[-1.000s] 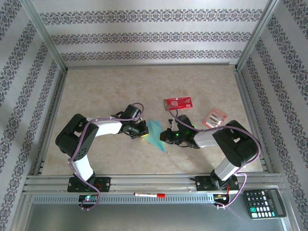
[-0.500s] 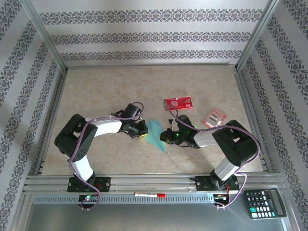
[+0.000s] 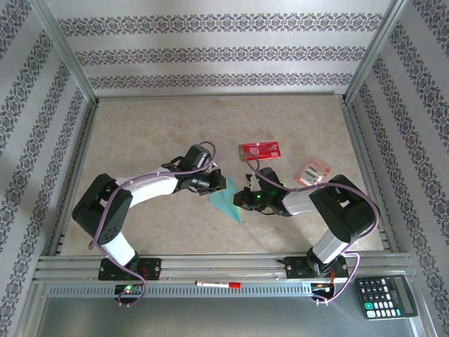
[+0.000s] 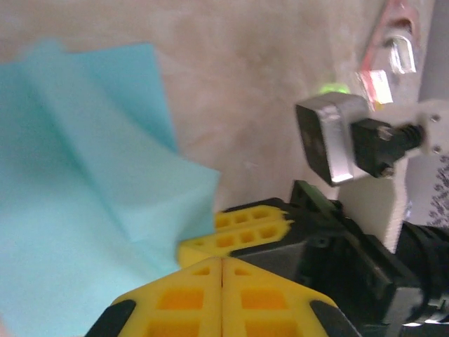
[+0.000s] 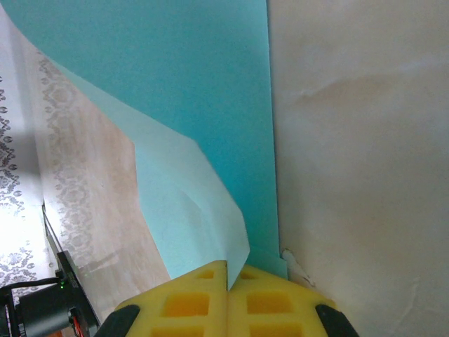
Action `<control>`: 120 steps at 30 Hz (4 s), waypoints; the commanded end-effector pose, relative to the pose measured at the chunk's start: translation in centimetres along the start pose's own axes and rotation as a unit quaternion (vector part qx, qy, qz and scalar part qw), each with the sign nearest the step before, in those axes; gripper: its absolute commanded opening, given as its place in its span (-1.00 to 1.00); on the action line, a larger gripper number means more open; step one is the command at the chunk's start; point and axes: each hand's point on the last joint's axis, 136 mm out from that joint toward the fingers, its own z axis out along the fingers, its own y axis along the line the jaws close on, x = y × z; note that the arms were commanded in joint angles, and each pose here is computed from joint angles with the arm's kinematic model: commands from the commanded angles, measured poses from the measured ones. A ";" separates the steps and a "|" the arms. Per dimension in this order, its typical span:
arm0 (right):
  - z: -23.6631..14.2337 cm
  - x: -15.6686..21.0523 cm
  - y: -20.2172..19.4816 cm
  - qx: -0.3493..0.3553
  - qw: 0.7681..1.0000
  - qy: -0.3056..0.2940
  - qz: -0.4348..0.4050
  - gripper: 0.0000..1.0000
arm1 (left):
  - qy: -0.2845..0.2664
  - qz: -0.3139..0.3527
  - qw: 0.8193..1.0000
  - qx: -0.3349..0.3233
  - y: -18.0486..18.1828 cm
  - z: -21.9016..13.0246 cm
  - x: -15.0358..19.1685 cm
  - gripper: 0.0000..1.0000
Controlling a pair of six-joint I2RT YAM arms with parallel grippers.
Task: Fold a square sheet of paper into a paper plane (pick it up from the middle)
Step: Fourth fold the wing at the center of the table.
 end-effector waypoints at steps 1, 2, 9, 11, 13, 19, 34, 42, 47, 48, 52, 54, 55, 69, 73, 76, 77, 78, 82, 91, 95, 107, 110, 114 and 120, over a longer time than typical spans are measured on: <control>0.3 0.0 -0.7 0.012 1.000 0.004 0.004 -1.00 | 0.015 0.007 0.999 0.036 -2.0 1.3 -0.2 -0.90; 0.3 0.0 -0.8 0.013 1.000 0.005 0.006 -1.00 | 0.017 0.005 0.999 0.039 -2.0 1.5 -0.2 -0.91; 0.4 0.0 -0.8 0.013 1.000 0.005 0.003 -1.00 | 0.026 -0.001 0.999 0.028 -1.2 3.3 -0.5 -0.91; 0.4 0.1 -0.8 0.014 1.000 0.007 0.004 -1.00 | 0.027 -0.002 0.999 0.019 -0.7 3.5 -0.6 -0.91; 0.4 0.1 -0.7 0.013 1.000 0.006 0.002 -1.00 | 0.027 -0.002 1.000 0.013 -0.2 3.8 -0.6 -0.91; 0.4 0.2 -0.8 0.014 1.000 0.007 0.002 -1.00 | 0.027 -0.007 1.000 -0.004 1.3 4.3 -0.7 -0.91; 0.5 0.0 -0.8 0.014 1.000 0.006 0.003 -0.95 | 0.031 -0.016 0.999 -0.036 4.0 4.6 -0.5 -0.92; 0.4 0.1 -0.9 0.015 1.000 0.006 0.003 -0.88 | 0.034 -0.022 0.998 -0.048 5.2 4.6 -0.2 -0.93; 0.4 0.1 -0.9 0.014 1.000 0.006 0.003 -0.86 | 0.033 -0.021 0.998 -0.052 5.4 4.5 -0.1 -0.93; 0.4 0.1 -0.8 0.014 1.000 0.006 0.002 -0.85 | 0.034 -0.021 0.998 -0.053 5.5 4.5 -0.1 -0.93; 0.4 0.1 -0.9 0.014 1.000 0.006 0.004 -0.84 | 0.037 -0.021 0.997 -0.060 5.9 4.6 0.1 -0.93; 0.4 0.2 -0.9 0.015 1.000 0.006 0.004 -0.84 | 0.037 -0.022 0.997 -0.063 6.1 4.6 0.1 -0.94; 0.4 0.2 -0.9 0.015 1.000 0.006 0.004 -0.84 | 0.038 -0.023 0.997 -0.064 6.2 4.7 0.2 -0.93; 0.3 0.4 -1.6 0.022 1.000 0.002 0.012 -0.81 | 0.034 -0.027 0.997 -0.062 6.7 4.4 0.2 -0.95; 0.3 0.5 -1.7 0.022 1.000 0.000 0.013 -0.80 | 0.032 -0.025 0.998 -0.050 6.1 4.3 0.1 -0.95; 0.2 0.4 -1.6 0.022 1.000 -0.001 0.013 -0.79 | 0.030 -0.022 0.998 -0.049 6.0 4.2 0.1 -0.95; 0.2 0.4 -1.6 0.022 1.000 -0.001 0.013 -0.79 | 0.031 -0.022 0.998 -0.047 6.0 4.2 0.1 -0.95; 0.2 0.4 -1.6 0.021 1.000 -0.002 0.012 -0.79 | 0.031 -0.023 0.998 -0.045 6.0 4.2 0.1 -0.95; 0.3 0.5 -1.8 0.025 1.000 0.000 0.015 -0.85 | 0.023 -0.021 0.999 -0.012 4.4 3.9 -0.4 -0.93; 0.4 0.6 -2.0 0.028 0.999 0.002 0.016 -0.95 | 0.007 -0.017 0.998 0.051 1.0 2.8 -1.4 -0.76; 0.5 0.7 -2.1 0.030 0.999 0.002 0.016 -0.95 | 0.011 -0.017 0.999 0.048 1.1 3.2 -1.6 -0.71; 0.6 0.7 -2.1 0.031 0.999 0.003 0.016 -0.94 | 0.011 -0.034 0.999 -0.013 5.2 3.9 -1.7 -0.76; 0.6 0.8 -2.2 0.032 0.999 0.002 0.016 -0.94 | 0.011 -0.039 0.999 -0.025 6.3 3.8 -1.5 -0.79; 0.7 0.9 -2.3 0.033 0.999 0.003 0.017 -0.93 | 0.015 -0.040 0.999 -0.034 7.2 3.7 -1.2 -0.82; 0.6 0.8 -1.9 0.031 0.999 0.000 0.014 -0.92 | 0.023 -0.043 0.998 -0.038 7.9 4.0 -0.5 -0.84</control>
